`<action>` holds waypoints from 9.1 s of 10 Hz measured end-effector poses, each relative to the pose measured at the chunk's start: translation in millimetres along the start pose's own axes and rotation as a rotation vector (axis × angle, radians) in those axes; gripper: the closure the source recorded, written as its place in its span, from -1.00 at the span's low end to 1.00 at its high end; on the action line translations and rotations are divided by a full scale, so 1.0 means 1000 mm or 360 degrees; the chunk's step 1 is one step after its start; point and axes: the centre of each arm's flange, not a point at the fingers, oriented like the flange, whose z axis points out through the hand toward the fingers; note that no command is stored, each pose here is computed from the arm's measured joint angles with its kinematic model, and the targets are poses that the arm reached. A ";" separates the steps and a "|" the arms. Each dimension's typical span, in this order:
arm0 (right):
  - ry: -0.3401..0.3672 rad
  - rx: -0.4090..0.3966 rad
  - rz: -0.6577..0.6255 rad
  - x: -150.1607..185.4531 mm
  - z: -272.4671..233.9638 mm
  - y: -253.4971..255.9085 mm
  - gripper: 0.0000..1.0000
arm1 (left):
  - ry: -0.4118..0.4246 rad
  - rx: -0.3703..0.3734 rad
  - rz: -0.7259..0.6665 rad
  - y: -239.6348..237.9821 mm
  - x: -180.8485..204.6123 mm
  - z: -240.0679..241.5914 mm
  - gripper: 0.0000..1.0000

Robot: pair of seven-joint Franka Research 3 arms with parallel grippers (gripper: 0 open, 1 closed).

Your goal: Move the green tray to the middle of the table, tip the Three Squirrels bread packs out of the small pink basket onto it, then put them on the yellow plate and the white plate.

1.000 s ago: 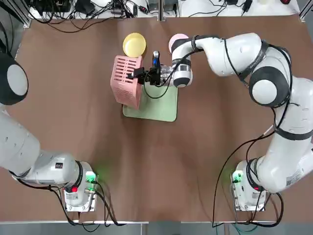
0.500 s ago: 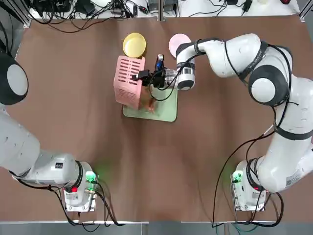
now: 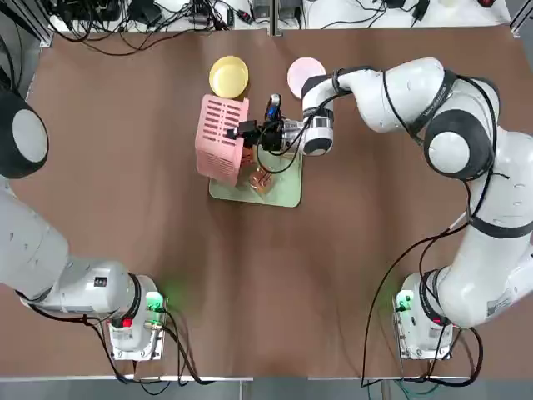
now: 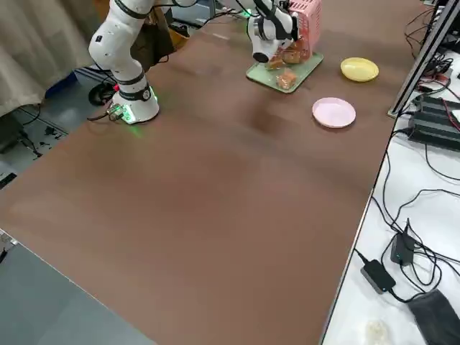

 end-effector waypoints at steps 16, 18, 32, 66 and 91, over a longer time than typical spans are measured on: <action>0.0102 0.0296 -0.0110 0.042 -0.025 -0.008 0.86 | 0.0060 0.0031 0.0166 0.066 -0.007 -0.010 -1.00; 0.0161 0.0326 -0.0101 0.046 -0.016 -0.011 0.86 | 0.0082 0.0165 0.0235 0.077 -0.009 -0.011 -1.00; 0.0203 0.0241 -0.0051 0.045 0.045 0.012 0.86 | -0.0044 0.0206 0.0498 0.159 -0.029 0.025 -1.00; 0.0223 -0.0397 0.0048 0.109 -0.065 -0.173 0.86 | 0.0156 0.0080 0.0564 0.181 -0.099 0.217 -1.00; -0.0236 -0.2701 0.0598 0.067 -0.432 -0.173 0.86 | 0.0155 0.0328 0.0022 0.334 -0.164 0.335 -1.00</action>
